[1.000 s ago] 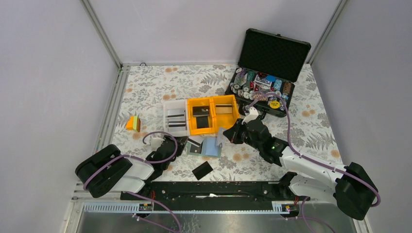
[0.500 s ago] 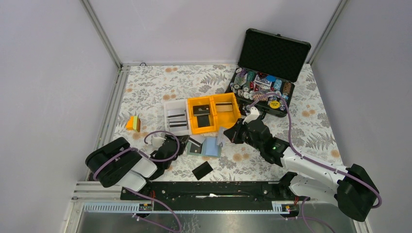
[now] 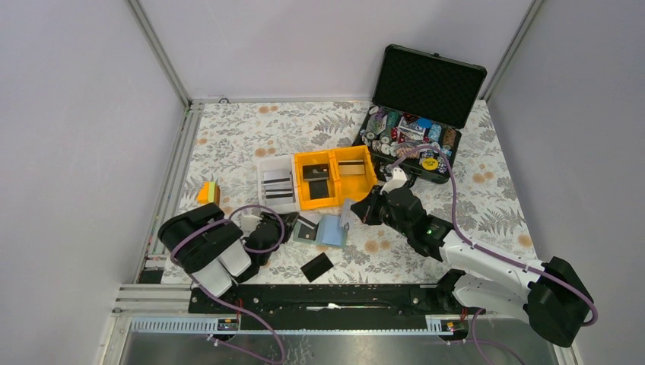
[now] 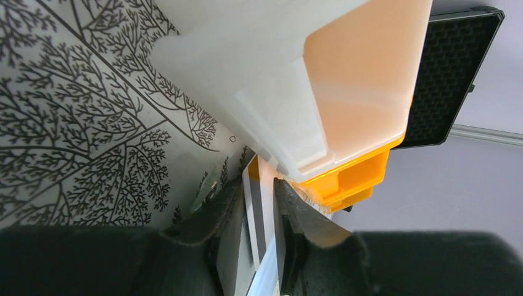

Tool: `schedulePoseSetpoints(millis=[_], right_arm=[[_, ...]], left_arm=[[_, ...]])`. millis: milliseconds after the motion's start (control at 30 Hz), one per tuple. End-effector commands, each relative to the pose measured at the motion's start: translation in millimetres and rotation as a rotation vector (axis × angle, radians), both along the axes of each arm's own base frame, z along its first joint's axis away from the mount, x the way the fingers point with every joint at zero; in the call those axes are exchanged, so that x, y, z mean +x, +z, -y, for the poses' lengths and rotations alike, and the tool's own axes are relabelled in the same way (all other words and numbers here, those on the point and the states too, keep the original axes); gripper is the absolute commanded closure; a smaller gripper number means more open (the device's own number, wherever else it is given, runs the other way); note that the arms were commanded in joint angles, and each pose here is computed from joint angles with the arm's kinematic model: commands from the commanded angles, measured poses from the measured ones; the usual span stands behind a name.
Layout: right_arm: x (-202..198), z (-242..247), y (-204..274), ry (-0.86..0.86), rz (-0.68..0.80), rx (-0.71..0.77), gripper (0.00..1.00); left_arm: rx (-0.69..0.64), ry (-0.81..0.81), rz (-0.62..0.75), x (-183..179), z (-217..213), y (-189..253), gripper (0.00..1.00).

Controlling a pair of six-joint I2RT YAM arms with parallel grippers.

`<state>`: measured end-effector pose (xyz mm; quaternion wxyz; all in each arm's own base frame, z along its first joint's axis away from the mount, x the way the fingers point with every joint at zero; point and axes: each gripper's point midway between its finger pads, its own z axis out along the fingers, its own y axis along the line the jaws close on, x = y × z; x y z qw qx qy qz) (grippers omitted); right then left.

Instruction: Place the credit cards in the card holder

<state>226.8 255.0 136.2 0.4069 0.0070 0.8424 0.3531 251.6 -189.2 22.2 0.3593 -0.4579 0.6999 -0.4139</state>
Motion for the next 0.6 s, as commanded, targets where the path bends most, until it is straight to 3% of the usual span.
schedulePoseSetpoints(millis=[0, 200, 467, 567], right_arm=[[7.1, -2.0, 16.6, -0.022, 0.042, 0.017, 1.0], [8.0, -3.2, 17.5, -0.019, 0.043, 0.015, 1.0], [9.2, -3.9, 20.8, -0.019, 0.05, 0.015, 1.0], [9.3, -3.5, 21.6, -0.02, 0.052, 0.014, 1.0]], left_arm=[[-0.034, 0.003, 0.07, 3.0, 1.5, 12.8, 0.76], [-0.025, -0.003, 0.082, 4.7, 3.0, 10.8, 0.79], [-0.001, -0.004, 0.129, 7.0, 1.1, 22.2, 0.98], [-0.004, -0.015, 0.128, 3.6, 0.5, 23.0, 1.0]])
